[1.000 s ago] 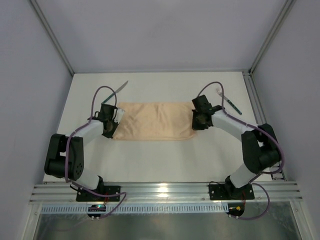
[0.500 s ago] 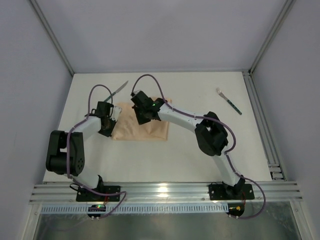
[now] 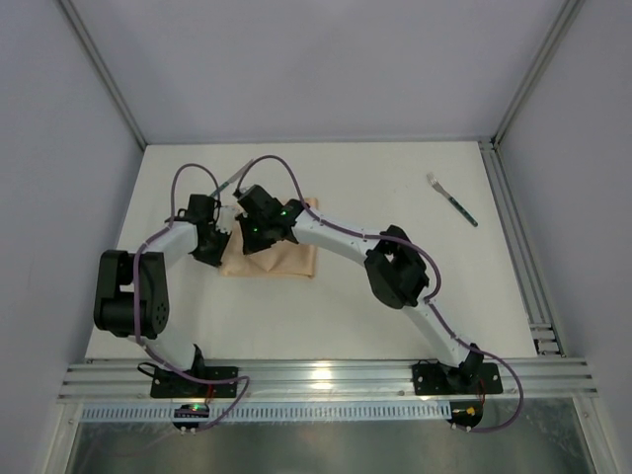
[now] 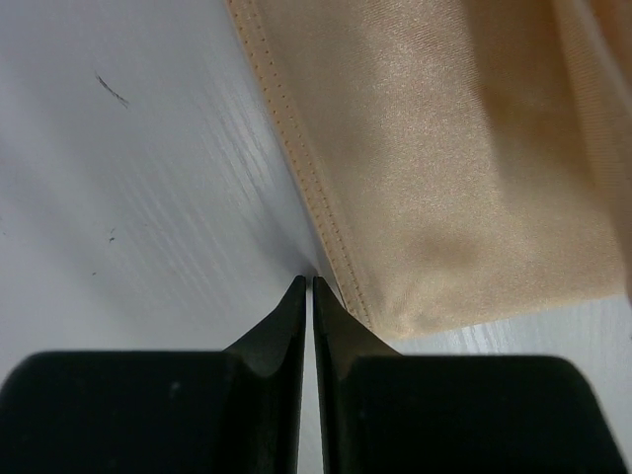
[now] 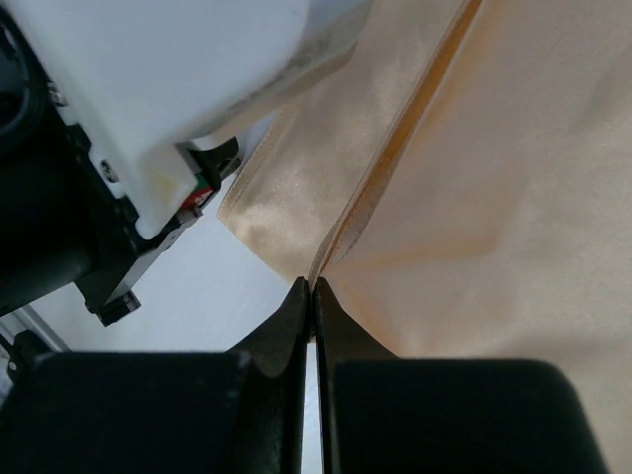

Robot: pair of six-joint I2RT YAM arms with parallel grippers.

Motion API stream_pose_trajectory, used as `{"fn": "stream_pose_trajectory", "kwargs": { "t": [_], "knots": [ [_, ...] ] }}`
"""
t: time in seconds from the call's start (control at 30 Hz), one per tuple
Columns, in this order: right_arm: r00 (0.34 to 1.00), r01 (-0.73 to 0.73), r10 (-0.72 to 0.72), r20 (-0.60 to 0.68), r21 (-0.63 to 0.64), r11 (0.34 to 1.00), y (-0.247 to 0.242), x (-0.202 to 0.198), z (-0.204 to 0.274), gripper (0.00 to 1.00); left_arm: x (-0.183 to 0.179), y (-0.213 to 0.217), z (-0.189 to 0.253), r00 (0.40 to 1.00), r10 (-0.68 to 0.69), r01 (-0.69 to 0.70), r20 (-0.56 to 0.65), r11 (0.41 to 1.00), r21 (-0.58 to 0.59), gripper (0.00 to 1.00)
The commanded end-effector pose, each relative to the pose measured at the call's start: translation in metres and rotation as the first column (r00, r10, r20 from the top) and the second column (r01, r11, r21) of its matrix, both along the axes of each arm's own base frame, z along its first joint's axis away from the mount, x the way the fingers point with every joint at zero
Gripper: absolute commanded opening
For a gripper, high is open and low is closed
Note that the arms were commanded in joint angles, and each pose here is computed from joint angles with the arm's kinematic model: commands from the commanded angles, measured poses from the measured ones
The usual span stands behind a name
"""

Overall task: Fold the napkin into a case and place the utensils inside
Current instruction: Fold the rectangle-folded napkin at the center of the board.

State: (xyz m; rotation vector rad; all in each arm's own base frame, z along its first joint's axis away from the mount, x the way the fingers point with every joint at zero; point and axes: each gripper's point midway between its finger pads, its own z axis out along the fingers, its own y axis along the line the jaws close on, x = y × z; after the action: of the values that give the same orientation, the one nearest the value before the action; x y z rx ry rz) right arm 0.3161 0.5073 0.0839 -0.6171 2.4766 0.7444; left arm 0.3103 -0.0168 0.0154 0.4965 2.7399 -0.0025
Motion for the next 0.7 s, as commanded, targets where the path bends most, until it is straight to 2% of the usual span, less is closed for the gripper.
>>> {"fn": "stream_pose_trajectory", "kwargs": {
  "t": [0.0, 0.27, 0.5, 0.67],
  "knots": [
    [0.996, -0.013, 0.028, -0.090, 0.167, 0.986, 0.026, -0.020, 0.017, 0.04, -0.009, -0.007, -0.006, 0.998, 0.021, -0.024, -0.053, 0.998, -0.051, 0.06],
    [0.998, 0.007, 0.009, -0.063, 0.249, 0.969, 0.043, -0.011, 0.027, 0.04, -0.009, -0.015, -0.012, 0.995, 0.012, -0.021, -0.096, 0.996, -0.089, 0.00],
    [0.997, 0.044, -0.021, -0.071, 0.343, 0.938, 0.053, -0.008, 0.043, 0.04, -0.010, -0.019, -0.011, 0.994, 0.017, -0.032, -0.105, 0.990, -0.136, 0.00],
    [0.989, 0.109, -0.072, -0.127, 0.311, 0.944, 0.049, -0.008, 0.019, 0.04, -0.009, -0.017, -0.009, 0.995, 0.029, -0.043, -0.099, 0.989, -0.142, 0.00]
  ]
}}
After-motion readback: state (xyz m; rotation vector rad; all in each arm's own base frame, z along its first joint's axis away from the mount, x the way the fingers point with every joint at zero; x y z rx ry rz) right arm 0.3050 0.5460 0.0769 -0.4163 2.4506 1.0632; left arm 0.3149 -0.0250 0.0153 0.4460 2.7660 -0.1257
